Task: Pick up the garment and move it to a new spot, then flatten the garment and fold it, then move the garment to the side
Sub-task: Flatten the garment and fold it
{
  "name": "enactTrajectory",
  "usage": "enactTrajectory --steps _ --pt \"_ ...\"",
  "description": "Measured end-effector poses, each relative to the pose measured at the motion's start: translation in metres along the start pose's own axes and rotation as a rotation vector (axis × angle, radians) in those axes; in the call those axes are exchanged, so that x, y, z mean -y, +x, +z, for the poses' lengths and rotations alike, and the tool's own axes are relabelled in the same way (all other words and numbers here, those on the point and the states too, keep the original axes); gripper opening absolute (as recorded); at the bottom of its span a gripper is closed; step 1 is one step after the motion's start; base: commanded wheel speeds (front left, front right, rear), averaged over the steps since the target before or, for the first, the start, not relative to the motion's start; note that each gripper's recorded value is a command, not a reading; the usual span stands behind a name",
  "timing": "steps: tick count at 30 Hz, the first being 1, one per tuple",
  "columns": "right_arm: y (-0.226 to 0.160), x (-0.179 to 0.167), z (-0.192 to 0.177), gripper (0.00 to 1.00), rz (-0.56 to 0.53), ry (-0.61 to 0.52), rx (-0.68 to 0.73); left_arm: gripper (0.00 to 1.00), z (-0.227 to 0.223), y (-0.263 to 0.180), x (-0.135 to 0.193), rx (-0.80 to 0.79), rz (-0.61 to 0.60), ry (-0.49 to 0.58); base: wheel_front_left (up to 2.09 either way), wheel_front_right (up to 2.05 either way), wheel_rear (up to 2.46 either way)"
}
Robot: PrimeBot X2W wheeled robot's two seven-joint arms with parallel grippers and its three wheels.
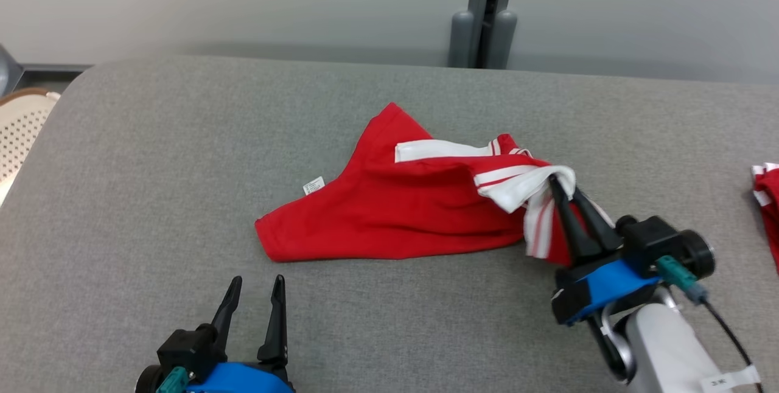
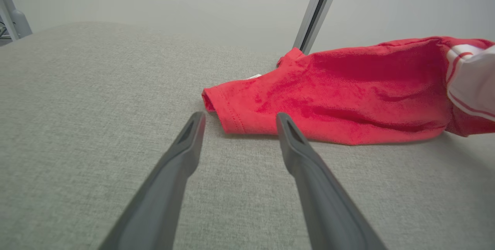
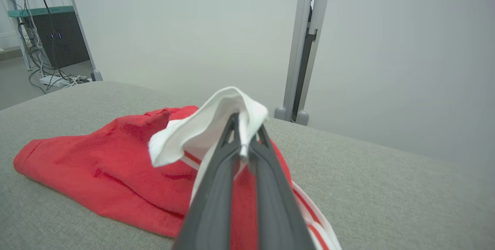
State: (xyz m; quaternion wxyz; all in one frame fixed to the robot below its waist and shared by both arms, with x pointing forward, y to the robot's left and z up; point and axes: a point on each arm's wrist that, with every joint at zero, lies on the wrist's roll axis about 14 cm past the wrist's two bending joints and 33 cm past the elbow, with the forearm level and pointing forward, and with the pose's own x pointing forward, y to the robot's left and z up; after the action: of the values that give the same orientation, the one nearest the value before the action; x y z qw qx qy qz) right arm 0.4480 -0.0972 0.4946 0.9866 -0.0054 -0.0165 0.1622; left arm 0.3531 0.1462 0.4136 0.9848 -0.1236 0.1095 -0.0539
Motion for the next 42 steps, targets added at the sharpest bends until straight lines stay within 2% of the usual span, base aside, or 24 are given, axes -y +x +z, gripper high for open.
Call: enactTrajectory --steps 7,12,15,19,20,22,24,26,28,35,42 --pt "-0.025 0.058 0.056 0.0 -0.129 -0.119 0.141 1.0 0.003 -0.003 0.013 0.01 -0.04 0.006 0.0 0.0 0.0" --pt "-0.046 0.084 0.079 0.0 -0.162 -0.231 0.18 1.0 0.0 -0.003 0.022 0.004 -0.068 0.011 0.0 0.0 0.0" --pt "-0.062 0.086 0.057 0.0 -0.163 -0.232 0.114 1.0 -0.002 -0.003 0.025 -0.005 -0.077 0.011 0.0 0.0 0.0" --pt "-0.089 0.076 0.0 0.0 -0.17 -0.155 -0.042 1.0 -0.006 -0.003 0.025 -0.016 -0.079 0.009 0.0 0.0 0.0" --pt "-0.098 0.07 -0.018 0.08 -0.171 -0.125 -0.089 1.0 -0.007 -0.003 0.025 -0.019 -0.078 0.009 0.0 0.0 0.0" --pt "-0.115 0.057 -0.049 0.41 -0.176 -0.062 -0.18 1.0 -0.008 -0.003 0.024 -0.024 -0.074 0.008 0.0 0.0 0.0" --pt "-0.134 0.045 -0.078 1.0 -0.184 -0.005 -0.267 1.0 -0.01 -0.003 0.022 -0.029 -0.07 0.009 0.0 0.0 0.0" --pt "-0.146 0.037 -0.095 1.0 -0.194 0.035 -0.321 1.0 -0.011 -0.002 0.021 -0.034 -0.069 0.012 0.0 0.0 0.0" --pt "-0.147 0.041 -0.096 1.0 -0.223 0.058 -0.317 1.0 -0.012 -0.001 0.021 -0.038 -0.068 0.016 0.0 0.0 0.0" --pt "-0.13 0.058 -0.058 1.0 -0.269 0.037 -0.186 1.0 -0.012 0.002 0.02 -0.038 -0.068 0.027 0.0 0.0 0.0" --pt "-0.118 0.052 -0.047 1.0 -0.254 0.047 -0.144 1.0 -0.009 0.005 0.025 -0.03 -0.083 0.025 0.0 0.0 0.0"
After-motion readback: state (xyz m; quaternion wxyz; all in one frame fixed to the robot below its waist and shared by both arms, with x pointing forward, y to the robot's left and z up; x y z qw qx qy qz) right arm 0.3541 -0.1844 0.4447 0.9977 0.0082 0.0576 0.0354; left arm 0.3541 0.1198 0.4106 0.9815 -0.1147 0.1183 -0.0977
